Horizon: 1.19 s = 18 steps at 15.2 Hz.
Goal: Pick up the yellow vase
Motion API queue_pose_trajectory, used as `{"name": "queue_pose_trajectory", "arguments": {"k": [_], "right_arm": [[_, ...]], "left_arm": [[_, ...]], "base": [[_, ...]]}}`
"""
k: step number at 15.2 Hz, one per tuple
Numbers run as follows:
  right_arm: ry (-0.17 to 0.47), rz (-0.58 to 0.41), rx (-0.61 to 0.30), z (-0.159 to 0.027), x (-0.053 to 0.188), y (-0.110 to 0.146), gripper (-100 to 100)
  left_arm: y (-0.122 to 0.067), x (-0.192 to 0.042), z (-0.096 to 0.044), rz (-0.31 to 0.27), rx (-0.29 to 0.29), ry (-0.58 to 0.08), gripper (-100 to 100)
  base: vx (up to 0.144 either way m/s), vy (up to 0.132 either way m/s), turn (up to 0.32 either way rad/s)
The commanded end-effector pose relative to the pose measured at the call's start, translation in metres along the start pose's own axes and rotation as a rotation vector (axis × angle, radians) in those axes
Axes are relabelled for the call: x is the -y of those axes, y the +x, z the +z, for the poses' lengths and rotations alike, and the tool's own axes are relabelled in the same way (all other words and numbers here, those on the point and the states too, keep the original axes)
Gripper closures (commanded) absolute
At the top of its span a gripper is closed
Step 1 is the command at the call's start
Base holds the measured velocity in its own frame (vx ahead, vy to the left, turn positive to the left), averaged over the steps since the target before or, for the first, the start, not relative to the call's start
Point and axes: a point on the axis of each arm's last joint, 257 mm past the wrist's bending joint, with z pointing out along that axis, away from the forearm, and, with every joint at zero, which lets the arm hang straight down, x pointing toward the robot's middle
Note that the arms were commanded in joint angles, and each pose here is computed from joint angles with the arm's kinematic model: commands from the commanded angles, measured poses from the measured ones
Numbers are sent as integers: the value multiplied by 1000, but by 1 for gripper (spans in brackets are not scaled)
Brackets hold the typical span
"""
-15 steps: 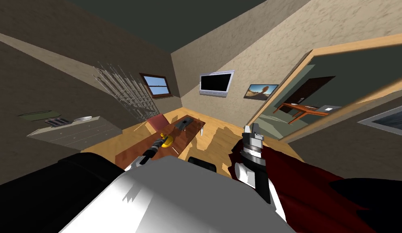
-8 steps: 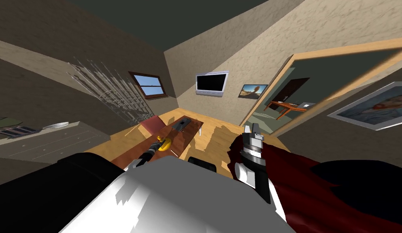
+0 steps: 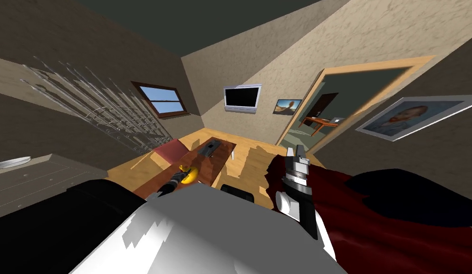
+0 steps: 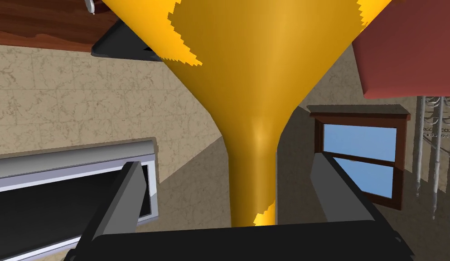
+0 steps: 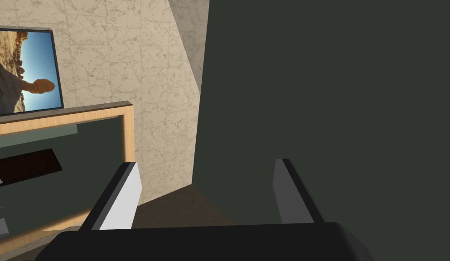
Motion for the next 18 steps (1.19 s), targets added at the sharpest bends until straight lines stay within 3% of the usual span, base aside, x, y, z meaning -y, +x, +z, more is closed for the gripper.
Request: {"name": "queue_pose_trajectory", "arguments": {"k": [1,3,5,8,10,11,13,14,16,17,18], "right_arm": [[0,0,0,0,0,0,0],[0,0,0,0,0,0,0],[0,0,0,0,0,0,0],[0,0,0,0,0,0,0],[0,0,0,0,0,0,0],[0,0,0,0,0,0,0],[0,0,0,0,0,0,0],[0,0,0,0,0,0,0],[0,0,0,0,0,0,0],[0,0,0,0,0,0,0],[0,0,0,0,0,0,0]], "left_arm": [[8,-9,-4,14,-21,-12,-100],[6,-8,-3,12,-18,-10,-100],[13,32,9,35,-39,38,-100],[13,54,15,47,-41,62,-100],[15,95,24,67,-49,104,-100],[12,96,24,69,-44,106,-100],[14,137,30,84,-50,144,-100],[8,139,32,90,-38,145,-100],[5,179,35,103,-34,177,-100],[-1,181,36,109,-22,180,-100],[-7,202,38,117,-11,195,-100]], "base": [[-2,54,-135],[1,46,-65],[0,81,227],[5,96,202],[7,114,225],[16,121,210],[12,110,259],[15,99,181],[16,112,274],[25,112,206],[25,100,186]]}}
